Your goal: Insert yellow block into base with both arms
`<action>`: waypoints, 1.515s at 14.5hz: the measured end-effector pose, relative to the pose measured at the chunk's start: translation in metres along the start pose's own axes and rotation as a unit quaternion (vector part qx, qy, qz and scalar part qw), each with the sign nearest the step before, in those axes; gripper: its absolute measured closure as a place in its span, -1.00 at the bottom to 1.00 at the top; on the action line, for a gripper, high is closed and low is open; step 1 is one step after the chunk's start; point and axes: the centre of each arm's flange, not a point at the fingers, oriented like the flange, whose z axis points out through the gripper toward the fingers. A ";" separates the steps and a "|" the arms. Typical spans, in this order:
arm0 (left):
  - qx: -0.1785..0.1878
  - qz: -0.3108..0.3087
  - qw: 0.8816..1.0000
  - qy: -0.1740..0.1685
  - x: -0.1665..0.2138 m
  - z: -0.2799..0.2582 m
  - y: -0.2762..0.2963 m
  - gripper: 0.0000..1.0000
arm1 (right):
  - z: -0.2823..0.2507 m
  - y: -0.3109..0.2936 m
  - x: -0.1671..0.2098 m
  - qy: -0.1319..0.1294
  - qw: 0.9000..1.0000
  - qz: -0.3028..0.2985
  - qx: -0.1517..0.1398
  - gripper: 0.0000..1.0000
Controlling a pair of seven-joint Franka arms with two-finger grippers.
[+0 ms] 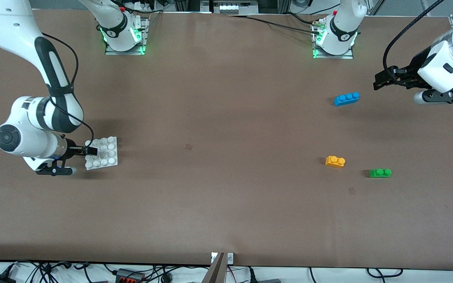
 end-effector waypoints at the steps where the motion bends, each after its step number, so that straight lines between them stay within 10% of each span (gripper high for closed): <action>1: 0.000 0.000 1.000 0.000 0.000 0.000 0.000 -1.00 | 0.010 0.000 0.002 0.000 1.000 -0.010 -0.001 -1.00; 9: 0.000 0.001 1.000 0.000 0.000 0.000 0.002 -1.00 | 0.032 0.000 0.003 -0.004 1.000 -0.029 -0.001 -0.95; 13: 0.000 0.002 1.000 0.000 0.000 0.000 0.002 -1.00 | 0.031 -0.001 0.003 -0.003 0.999 -0.045 0.000 -0.43; 22: 0.000 0.002 1.000 0.000 0.000 0.000 0.002 -1.00 | 0.034 0.000 0.002 -0.007 0.999 -0.043 0.009 -0.32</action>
